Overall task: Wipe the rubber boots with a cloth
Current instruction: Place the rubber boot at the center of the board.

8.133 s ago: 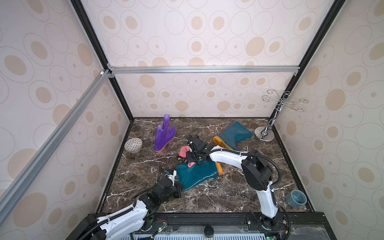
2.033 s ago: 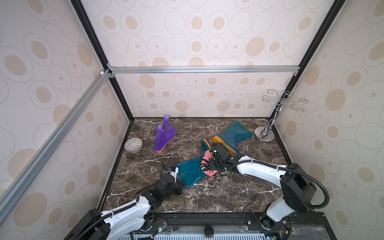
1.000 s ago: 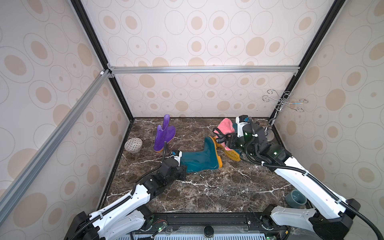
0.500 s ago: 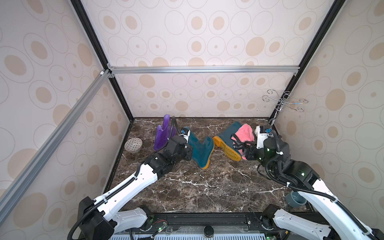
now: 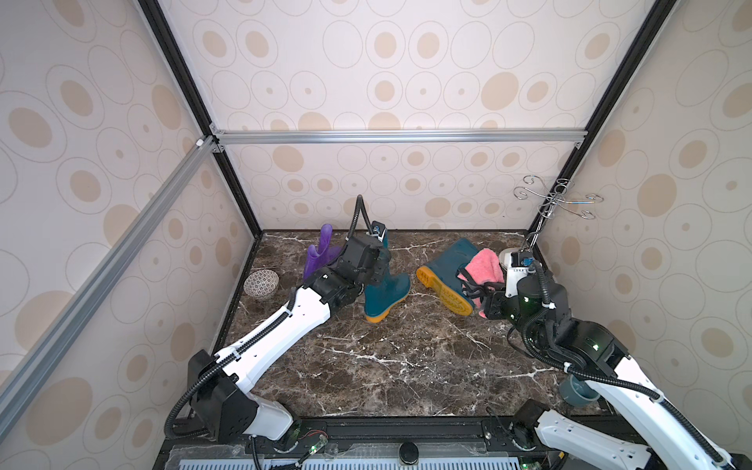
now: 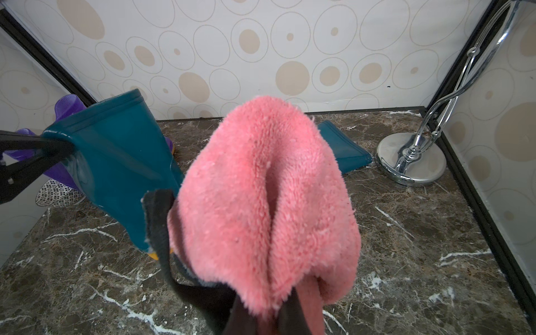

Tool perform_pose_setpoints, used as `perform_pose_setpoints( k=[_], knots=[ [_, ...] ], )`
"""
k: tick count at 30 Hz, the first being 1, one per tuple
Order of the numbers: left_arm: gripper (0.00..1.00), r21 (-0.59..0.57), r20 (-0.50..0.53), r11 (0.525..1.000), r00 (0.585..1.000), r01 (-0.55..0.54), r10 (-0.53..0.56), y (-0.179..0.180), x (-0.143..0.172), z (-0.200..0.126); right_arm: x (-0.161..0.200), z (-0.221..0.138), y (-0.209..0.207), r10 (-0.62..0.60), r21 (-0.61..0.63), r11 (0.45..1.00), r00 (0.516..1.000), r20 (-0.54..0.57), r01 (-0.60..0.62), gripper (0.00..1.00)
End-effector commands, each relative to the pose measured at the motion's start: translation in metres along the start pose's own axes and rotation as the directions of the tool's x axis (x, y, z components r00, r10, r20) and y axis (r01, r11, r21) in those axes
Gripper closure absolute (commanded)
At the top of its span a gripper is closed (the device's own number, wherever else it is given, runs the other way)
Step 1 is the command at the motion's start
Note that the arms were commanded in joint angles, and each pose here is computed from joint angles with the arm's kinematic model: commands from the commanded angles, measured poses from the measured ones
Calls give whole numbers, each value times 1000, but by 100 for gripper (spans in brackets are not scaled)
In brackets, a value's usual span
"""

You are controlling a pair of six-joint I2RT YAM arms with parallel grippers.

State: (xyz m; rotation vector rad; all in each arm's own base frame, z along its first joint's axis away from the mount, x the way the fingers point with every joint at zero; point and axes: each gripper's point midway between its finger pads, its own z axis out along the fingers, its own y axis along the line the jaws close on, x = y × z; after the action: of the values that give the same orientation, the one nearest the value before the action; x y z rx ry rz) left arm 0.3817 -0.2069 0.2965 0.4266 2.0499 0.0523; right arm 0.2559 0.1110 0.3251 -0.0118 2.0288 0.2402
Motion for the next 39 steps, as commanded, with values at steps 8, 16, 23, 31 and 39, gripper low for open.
perform_pose_setpoints(
  k=[8,16,23,31,39],
  knots=[
    [100,-143,202,990,979,8,21,36,-69,-5,1,4,1,-11,4,1000,1000,-4,11,100],
    [100,-199,215,980,976,0,44,46,-76,6,4,9,4,-10,-1,1000,1000,-17,10,100],
    [100,-111,176,993,984,44,-24,26,-37,31,8,12,5,-12,-3,1000,1000,-26,12,100],
    [100,-73,136,993,987,93,-83,16,-3,42,12,14,5,-13,-4,1000,999,-35,13,100],
    [79,-44,109,994,989,103,-98,11,7,41,12,13,6,-9,-8,1000,999,-36,9,100]
  ],
)
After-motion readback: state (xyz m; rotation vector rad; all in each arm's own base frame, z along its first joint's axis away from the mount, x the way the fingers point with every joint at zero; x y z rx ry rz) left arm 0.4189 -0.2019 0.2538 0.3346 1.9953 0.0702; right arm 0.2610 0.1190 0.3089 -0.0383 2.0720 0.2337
